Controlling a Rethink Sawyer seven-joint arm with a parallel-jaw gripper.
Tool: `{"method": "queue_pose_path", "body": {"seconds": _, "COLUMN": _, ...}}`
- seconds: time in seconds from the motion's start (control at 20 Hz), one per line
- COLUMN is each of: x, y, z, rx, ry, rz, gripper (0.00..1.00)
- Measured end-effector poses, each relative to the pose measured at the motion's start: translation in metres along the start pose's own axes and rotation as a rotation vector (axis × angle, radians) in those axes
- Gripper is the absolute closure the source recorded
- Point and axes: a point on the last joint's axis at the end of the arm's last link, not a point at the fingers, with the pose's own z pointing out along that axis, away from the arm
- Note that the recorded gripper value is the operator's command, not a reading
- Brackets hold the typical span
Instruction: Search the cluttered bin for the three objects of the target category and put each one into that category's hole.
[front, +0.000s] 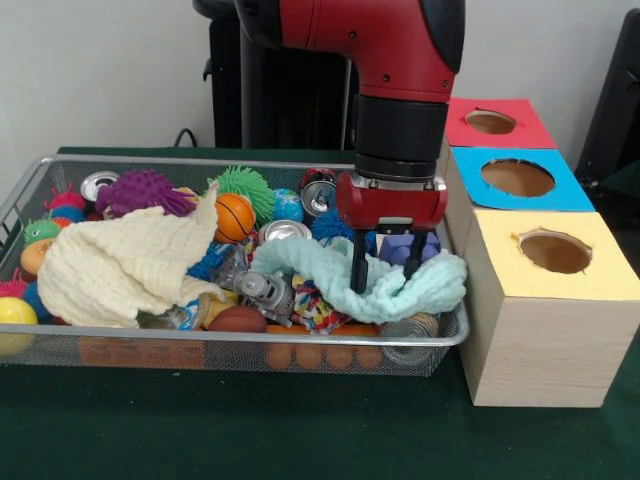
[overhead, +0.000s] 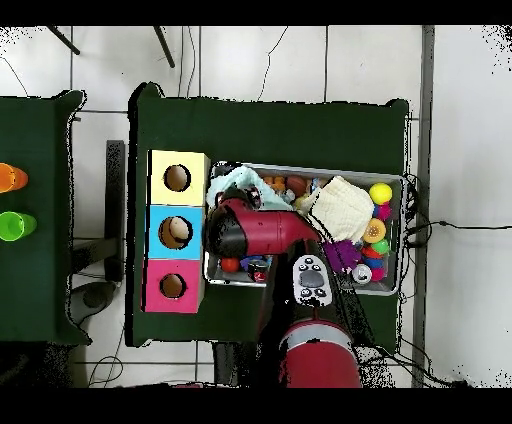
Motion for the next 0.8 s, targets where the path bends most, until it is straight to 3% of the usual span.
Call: {"method": "queue_pose_path", "body": {"seconds": 0.8, "x": 0.062, "y": -0.01, "z": -0.027, "rx": -0.026, "ry": 0.105, "rz": 0.054, "gripper": 0.0}}
